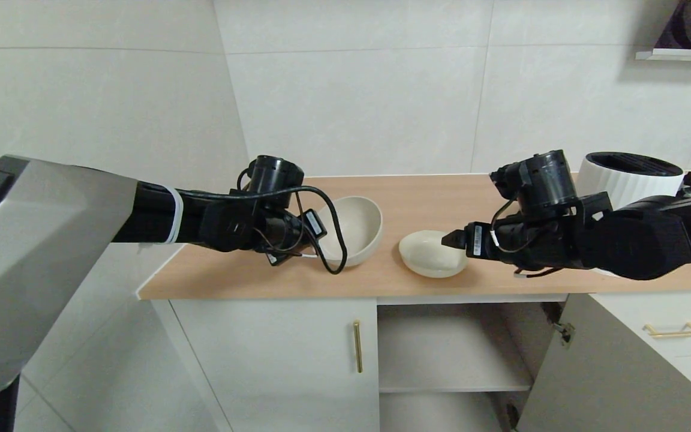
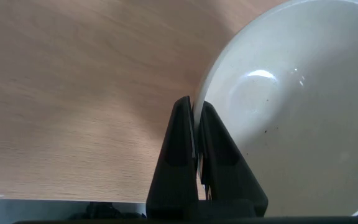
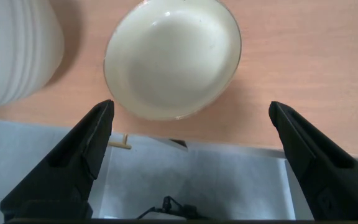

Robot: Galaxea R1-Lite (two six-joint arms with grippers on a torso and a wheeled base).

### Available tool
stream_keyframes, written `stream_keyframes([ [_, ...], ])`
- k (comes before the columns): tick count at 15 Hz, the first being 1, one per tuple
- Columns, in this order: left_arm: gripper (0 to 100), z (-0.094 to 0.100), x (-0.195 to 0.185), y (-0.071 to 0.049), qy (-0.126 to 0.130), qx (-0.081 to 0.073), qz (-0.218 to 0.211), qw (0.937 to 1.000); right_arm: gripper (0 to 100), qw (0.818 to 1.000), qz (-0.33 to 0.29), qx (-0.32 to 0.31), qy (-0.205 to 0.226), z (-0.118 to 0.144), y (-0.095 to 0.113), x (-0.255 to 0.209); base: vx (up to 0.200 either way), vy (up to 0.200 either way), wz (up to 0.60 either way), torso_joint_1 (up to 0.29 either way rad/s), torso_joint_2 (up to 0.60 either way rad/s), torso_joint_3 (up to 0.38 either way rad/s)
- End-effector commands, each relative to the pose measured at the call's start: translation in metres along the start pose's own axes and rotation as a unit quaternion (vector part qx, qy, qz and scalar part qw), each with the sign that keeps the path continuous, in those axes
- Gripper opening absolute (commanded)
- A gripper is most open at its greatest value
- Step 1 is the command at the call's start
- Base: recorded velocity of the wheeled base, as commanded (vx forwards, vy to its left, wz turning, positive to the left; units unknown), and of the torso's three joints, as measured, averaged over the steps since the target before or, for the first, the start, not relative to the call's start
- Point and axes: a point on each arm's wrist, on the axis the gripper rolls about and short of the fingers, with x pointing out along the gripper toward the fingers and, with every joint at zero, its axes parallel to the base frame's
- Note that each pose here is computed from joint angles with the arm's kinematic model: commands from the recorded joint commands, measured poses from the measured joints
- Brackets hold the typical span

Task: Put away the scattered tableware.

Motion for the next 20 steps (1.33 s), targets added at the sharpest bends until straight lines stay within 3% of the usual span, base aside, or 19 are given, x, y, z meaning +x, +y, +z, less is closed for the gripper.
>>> stream_keyframes([
  [1,0,0.003,-0.005,-0.001,-0.005,-0.001,-0.003,1.0,100,1.0,-0.009,-0.001,0.002,-0.001,0.001,0.009,0.0,0.0,0.0,0.0,0.0,0.0],
  [6,0,0.005,-0.011,-0.002,-0.009,-0.003,-0.004,0.9999,100,0.995,-0.096,-0.012,-0.012,-0.008,0.002,0.055,0.0,0.0,0.0,0.0,0.0,0.0],
  [11,0,0.006,-0.015,-0.002,-0.009,-0.004,-0.005,0.9999,100,0.993,-0.116,-0.006,-0.001,-0.016,-0.005,0.083,0.0,0.0,0.0,0.0,0.0,0.0],
  [18,0,0.006,-0.015,-0.001,-0.008,-0.004,-0.003,1.0,100,0.992,-0.124,0.001,-0.007,-0.011,-0.013,0.087,0.0,0.0,0.0,0.0,0.0,0.0],
  [19,0,0.006,-0.015,-0.001,-0.007,-0.003,-0.003,1.0,0,0.992,-0.123,0.002,-0.007,-0.011,-0.013,0.087,0.0,0.0,0.0,0.0,0.0,0.0],
  [20,0,0.006,-0.015,-0.002,-0.008,-0.004,-0.003,1.0,0,0.992,-0.123,0.003,-0.006,-0.011,-0.013,0.087,0.0,0.0,0.0,0.0,0.0,0.0],
])
